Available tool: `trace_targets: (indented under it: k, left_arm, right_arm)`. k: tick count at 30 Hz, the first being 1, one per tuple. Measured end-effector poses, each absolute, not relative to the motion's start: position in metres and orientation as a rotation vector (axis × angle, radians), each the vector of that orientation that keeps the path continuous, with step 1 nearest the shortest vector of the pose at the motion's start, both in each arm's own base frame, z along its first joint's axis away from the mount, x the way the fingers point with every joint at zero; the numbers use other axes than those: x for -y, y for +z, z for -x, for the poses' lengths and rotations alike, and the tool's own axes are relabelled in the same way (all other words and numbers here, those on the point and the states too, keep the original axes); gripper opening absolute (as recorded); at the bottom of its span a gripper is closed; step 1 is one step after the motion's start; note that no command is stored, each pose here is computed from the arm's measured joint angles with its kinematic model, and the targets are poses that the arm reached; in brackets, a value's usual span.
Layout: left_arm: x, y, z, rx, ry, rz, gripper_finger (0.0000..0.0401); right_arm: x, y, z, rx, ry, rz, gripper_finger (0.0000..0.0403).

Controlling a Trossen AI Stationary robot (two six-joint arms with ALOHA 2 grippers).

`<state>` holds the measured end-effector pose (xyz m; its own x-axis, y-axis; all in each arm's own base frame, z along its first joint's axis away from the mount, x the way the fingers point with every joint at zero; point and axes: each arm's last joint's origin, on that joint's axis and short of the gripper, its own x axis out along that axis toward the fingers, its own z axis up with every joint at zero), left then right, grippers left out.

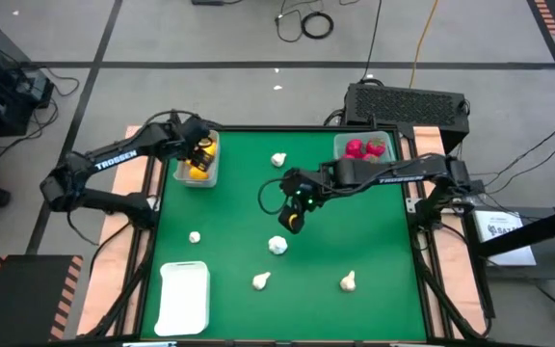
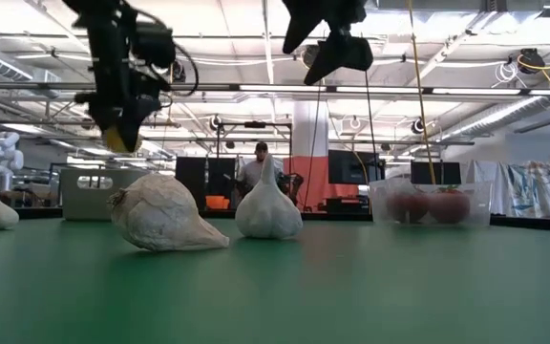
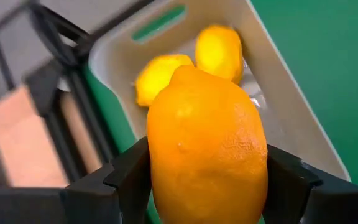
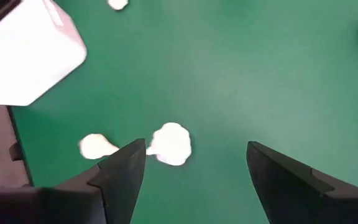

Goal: Sort produce into baskets
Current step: Put the lemon into the gray bin, then put the garlic into the white bin

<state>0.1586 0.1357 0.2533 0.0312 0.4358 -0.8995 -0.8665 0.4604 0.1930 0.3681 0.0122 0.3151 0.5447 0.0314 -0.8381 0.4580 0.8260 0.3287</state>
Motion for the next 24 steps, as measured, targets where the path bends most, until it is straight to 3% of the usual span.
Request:
trace_targets:
  k: [10, 19, 24]
  left_arm:
    - [-0.14, 0.235, -0.163, -1.047, 1.062, 0.483, 0.0242]
    - [-0.14, 0.235, -0.163, -1.048, 1.065, 0.489, 0.0315]
    - [-0.137, 0.235, -0.163, -1.017, 1.04, 0.589, 0.0332]
  right_arm:
    - [-0.013, 0.312, -0.369, -1.001, -0.233, -0.523, 0.027]
    - [-0.013, 0.31, -0.363, -1.057, -0.208, -0.45, 0.027]
    - [-0.013, 0.31, -0.362, -1.077, -0.194, -0.417, 0.027]
